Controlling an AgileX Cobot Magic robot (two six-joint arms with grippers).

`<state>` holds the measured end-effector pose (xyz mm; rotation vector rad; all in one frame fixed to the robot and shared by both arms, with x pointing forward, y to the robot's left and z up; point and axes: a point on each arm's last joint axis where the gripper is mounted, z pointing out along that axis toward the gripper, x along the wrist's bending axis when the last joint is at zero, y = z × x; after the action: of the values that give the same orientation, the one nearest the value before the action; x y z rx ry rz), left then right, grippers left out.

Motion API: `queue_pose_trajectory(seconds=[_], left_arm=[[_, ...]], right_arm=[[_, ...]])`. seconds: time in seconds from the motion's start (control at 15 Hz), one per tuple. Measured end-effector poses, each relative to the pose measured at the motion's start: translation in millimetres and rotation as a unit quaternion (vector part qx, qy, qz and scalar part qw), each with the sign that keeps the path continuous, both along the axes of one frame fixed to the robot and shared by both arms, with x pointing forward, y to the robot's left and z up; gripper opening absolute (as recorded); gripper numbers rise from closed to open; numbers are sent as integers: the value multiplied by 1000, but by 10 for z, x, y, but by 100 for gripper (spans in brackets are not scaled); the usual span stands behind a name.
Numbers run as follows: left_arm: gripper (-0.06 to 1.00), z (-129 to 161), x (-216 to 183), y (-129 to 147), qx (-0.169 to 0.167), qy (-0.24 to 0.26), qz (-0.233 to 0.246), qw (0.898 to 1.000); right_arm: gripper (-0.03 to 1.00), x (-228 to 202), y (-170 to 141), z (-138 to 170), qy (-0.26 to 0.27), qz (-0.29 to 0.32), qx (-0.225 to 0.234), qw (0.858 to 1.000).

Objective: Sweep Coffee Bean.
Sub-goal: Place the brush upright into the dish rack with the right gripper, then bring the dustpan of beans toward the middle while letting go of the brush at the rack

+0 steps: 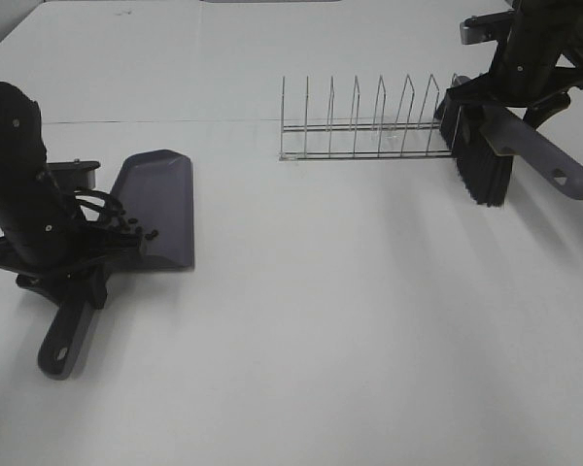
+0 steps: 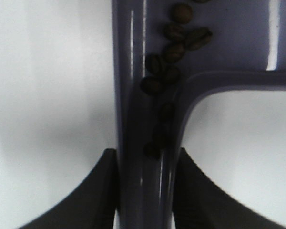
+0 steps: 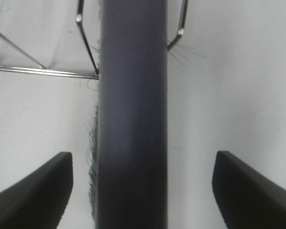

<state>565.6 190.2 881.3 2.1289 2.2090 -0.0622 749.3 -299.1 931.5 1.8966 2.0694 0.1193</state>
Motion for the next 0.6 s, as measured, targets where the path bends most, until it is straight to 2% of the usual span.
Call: queue_pose_trajectory(seconds=[0.13,0.2,0.33,0.47,0.6], left_arm=[[27,48,27,-121,-14,-11,-22,1000],[27,70,53,-291,-23,-20,-39,999],[26,-9,70,-413,-21,-6,-53,998],[27,-80,86,-452,-16,14,-54,998],[33,-65,119,-464,-14,17,-43,999]], right_arm=[[76,-7,1,-2,4,-1,1,1000],[76,-19,0,-6,11,-2,1,1000],[76,-35,-2,-10,20,-4,0,1000],[76,-50,-3,-14,28,-6,0,1000],[76,-67,-5,-15,38,-8,-1,999]])
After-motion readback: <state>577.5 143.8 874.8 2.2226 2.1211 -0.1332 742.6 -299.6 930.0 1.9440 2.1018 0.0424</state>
